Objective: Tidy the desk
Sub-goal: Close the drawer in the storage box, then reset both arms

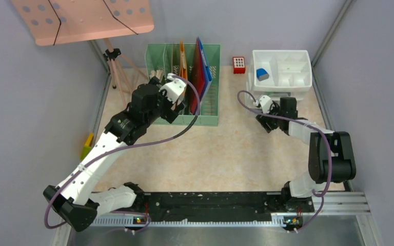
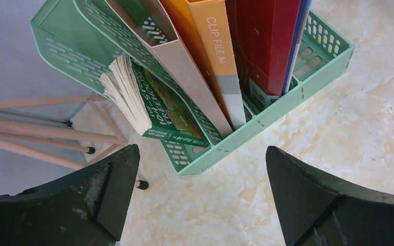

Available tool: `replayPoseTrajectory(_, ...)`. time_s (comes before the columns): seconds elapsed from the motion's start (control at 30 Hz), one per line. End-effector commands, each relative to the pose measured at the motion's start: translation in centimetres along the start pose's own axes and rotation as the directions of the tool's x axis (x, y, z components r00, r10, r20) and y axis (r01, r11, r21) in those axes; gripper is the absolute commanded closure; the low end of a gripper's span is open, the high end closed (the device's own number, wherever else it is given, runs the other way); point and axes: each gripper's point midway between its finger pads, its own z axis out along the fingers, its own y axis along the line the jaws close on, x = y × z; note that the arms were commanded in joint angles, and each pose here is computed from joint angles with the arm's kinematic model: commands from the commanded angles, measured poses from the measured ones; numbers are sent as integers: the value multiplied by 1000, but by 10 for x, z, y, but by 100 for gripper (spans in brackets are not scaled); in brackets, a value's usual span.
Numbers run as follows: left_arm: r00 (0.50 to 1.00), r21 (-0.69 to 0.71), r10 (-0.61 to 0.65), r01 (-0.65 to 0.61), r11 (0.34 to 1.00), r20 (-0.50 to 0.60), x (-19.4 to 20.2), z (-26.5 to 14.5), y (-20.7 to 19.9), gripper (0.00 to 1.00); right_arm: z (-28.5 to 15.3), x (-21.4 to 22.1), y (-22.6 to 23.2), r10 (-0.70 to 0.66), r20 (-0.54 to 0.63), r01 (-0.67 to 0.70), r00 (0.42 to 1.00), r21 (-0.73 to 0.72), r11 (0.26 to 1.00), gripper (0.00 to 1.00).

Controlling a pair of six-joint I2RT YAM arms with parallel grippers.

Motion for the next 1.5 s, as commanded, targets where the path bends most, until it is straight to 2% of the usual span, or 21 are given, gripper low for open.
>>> replayPoseTrajectory(0.0,998,-29,-17,19,999,54,-10,-8,8,2,-1,-24,-16,-144,105,135,984,87,987,38)
replayPoseTrajectory(0.27,999,-35,-18,20,999,40,-5,-7,10,2,0,-20,-21,-230,116,212,966,146,966,38)
replayPoseTrajectory(0.5,999,-38,-27,29,999,43,-4,-7,11,2,-19,-11,-1,-199,88,192,976,81,978,37)
replayPoseTrajectory(0.77,992,-51,-109,111,992,56,5,-9,14,2,-74,-40,3,-3,115,-6,993,82,997,28)
replayPoseTrajectory(0.87,983,-73,-166,171,983,78,7,-14,22,2,-100,-58,-6,80,150,-100,985,130,987,21)
replayPoseTrajectory(1.03,967,-125,-232,244,962,104,18,-24,33,2,-130,-79,-9,194,206,-226,959,149,963,1)
replayPoseTrajectory(1.3,937,-273,-318,347,897,144,42,-46,61,1,-162,-112,-2,366,263,-395,893,63,917,1)
replayPoseTrajectory(1.47,928,-343,-342,373,862,149,67,-59,66,1,-176,-114,-10,426,314,-480,848,117,869,1)
